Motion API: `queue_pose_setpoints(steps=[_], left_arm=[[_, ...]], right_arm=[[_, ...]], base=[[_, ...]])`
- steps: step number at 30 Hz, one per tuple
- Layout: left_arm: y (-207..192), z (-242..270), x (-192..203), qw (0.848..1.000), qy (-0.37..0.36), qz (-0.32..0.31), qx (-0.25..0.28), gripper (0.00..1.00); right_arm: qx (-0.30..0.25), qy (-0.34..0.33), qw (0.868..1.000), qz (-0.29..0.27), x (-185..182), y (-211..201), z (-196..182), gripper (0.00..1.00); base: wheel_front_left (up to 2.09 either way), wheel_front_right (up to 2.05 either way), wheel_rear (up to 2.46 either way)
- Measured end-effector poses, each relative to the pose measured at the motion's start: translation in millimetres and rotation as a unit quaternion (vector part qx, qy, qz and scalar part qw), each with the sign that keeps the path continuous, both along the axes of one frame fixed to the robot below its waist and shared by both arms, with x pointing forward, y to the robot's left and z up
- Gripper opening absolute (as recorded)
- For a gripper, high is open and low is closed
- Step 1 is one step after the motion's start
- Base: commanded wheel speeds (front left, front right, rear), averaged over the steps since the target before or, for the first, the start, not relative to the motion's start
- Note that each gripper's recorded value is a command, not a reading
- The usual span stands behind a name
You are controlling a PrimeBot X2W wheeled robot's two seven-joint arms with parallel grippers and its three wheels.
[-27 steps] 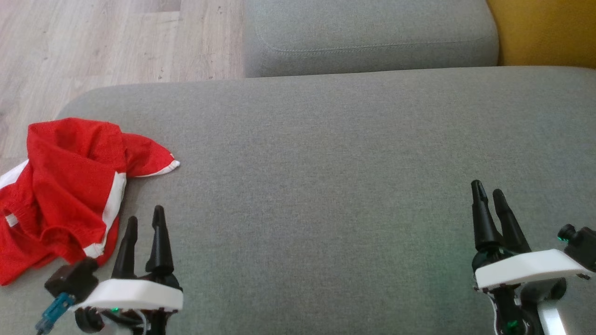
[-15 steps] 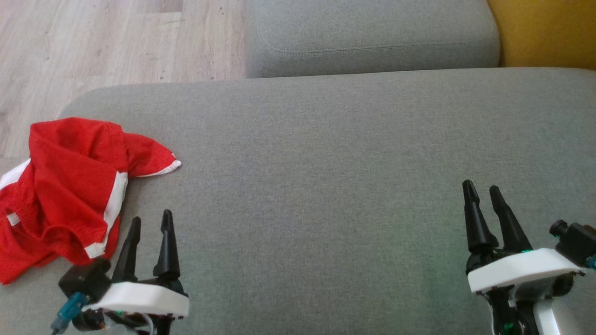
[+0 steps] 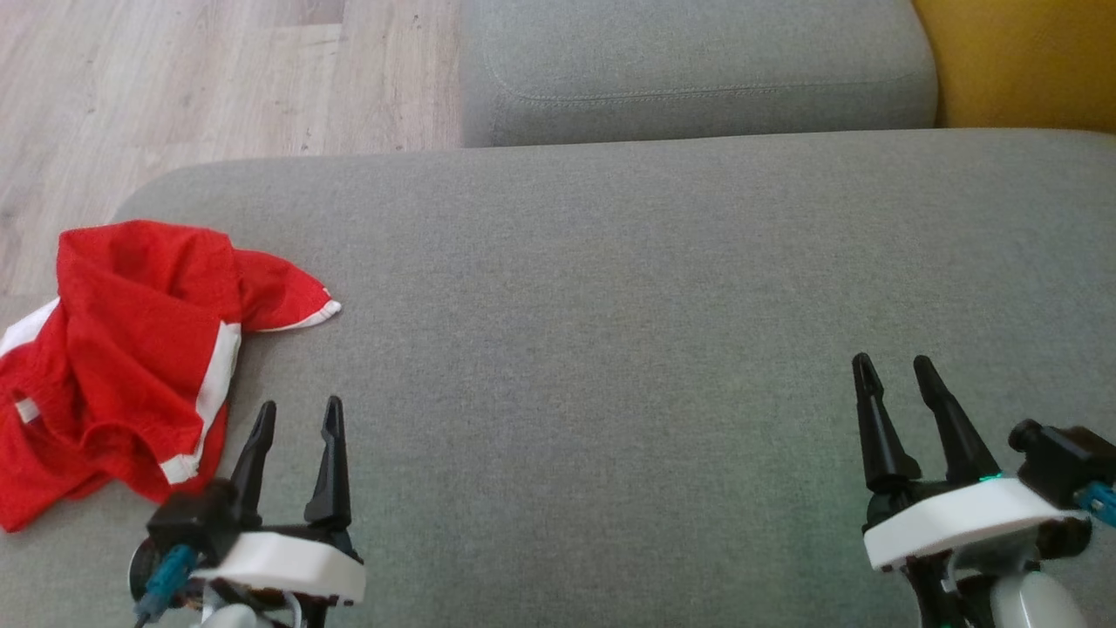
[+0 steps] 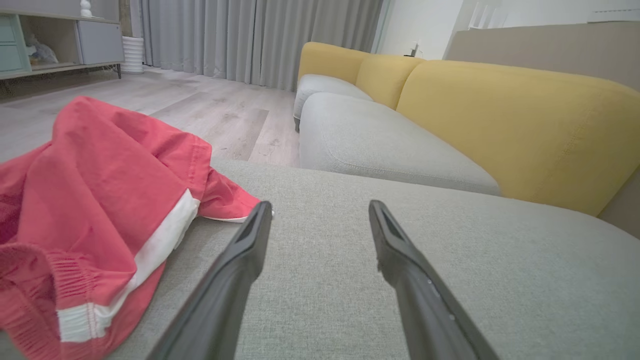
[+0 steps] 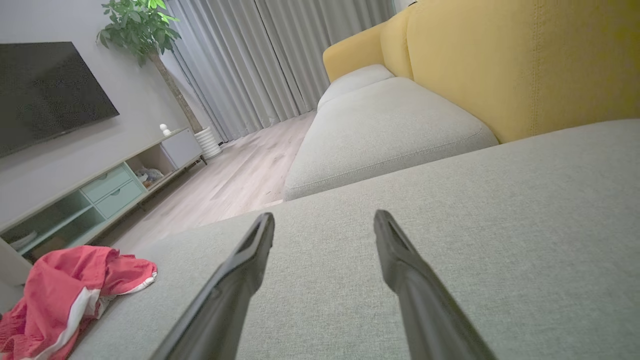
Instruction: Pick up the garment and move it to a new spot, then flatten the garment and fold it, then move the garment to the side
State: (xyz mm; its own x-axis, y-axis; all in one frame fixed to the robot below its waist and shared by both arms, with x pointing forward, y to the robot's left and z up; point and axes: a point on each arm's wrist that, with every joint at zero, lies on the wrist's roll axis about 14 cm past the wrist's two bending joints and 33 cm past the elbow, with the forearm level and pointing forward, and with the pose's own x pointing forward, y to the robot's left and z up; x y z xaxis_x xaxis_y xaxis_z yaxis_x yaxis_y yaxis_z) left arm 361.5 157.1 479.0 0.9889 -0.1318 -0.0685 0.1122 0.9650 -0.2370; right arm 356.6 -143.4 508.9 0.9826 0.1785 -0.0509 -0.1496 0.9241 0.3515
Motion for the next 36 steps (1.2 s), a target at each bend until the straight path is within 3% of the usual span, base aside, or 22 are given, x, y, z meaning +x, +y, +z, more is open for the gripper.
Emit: queue_pose_setpoints(steps=[27,36], left_arm=[[10.6,-9.6,-3.0,0.991,0.0,0.007,0.136,1.0],[10.2,-12.2,-3.0,0.99,0.006,0.006,0.138,1.0]], right_arm=[[-0.131,-0.022,0.991,0.008,-6.5,0.7,5.7,1.0],[-0.137,-0.018,0.99,0.006,-8.4,-0.9,2.2,1.0]], base=[[0.0,0.0,0.0],[0.0,0.0,0.0]])
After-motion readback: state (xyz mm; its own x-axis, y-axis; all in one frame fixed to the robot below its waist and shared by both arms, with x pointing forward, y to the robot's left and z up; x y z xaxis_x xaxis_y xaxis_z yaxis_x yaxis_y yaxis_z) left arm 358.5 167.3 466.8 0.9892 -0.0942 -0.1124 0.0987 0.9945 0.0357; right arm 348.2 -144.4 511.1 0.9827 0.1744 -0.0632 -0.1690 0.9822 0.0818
